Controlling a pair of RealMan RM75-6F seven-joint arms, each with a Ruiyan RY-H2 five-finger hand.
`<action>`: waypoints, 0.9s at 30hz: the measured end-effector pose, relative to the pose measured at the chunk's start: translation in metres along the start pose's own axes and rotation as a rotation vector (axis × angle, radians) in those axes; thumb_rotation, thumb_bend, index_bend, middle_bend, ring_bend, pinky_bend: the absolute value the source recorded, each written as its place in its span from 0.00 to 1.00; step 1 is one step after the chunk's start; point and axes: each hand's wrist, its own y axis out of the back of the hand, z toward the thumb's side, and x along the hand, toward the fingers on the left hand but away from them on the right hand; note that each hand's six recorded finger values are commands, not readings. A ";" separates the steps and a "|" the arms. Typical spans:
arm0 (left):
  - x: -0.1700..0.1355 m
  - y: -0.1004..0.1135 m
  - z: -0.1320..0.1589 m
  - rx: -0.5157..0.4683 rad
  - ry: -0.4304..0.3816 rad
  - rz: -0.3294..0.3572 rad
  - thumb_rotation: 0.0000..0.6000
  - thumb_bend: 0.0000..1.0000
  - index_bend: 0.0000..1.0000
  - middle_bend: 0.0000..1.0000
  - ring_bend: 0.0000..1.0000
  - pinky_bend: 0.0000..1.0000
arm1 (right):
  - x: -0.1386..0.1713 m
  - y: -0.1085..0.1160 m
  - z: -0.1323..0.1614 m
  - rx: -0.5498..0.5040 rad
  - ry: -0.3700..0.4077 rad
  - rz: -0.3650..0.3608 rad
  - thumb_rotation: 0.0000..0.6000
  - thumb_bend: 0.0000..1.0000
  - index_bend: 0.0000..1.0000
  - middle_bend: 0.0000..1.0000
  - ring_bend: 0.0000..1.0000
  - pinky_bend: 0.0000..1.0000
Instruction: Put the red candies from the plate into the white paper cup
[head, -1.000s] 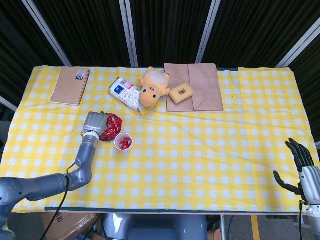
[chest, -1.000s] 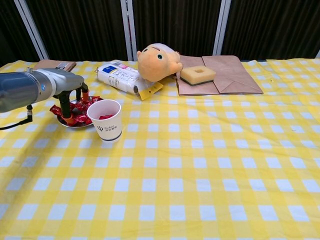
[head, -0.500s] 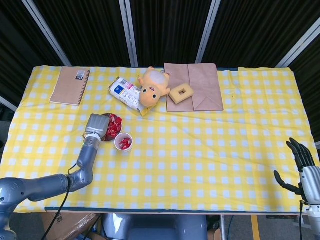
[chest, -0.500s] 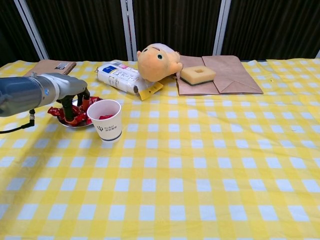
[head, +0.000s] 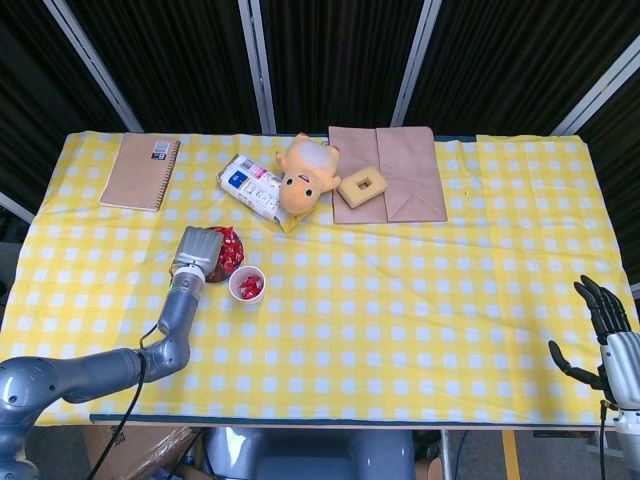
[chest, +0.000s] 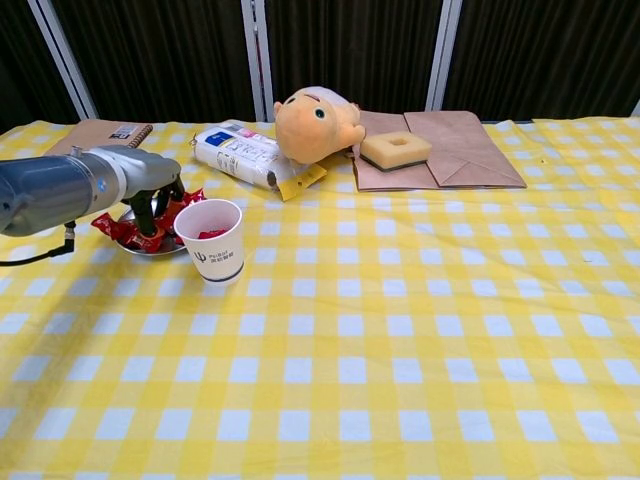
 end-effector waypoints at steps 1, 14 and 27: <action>0.000 -0.001 0.000 0.002 0.000 -0.001 1.00 0.42 0.45 0.41 0.90 0.94 | 0.000 0.000 0.000 0.000 0.000 0.000 1.00 0.42 0.00 0.00 0.00 0.00; 0.001 -0.006 0.004 0.015 -0.007 -0.003 1.00 0.44 0.51 0.49 0.90 0.94 | 0.000 0.000 0.000 -0.001 0.002 0.001 1.00 0.42 0.00 0.00 0.00 0.00; -0.001 0.002 -0.004 0.011 0.004 0.029 1.00 0.45 0.54 0.54 0.90 0.95 | 0.000 0.000 0.000 -0.004 0.003 0.001 1.00 0.42 0.00 0.00 0.00 0.00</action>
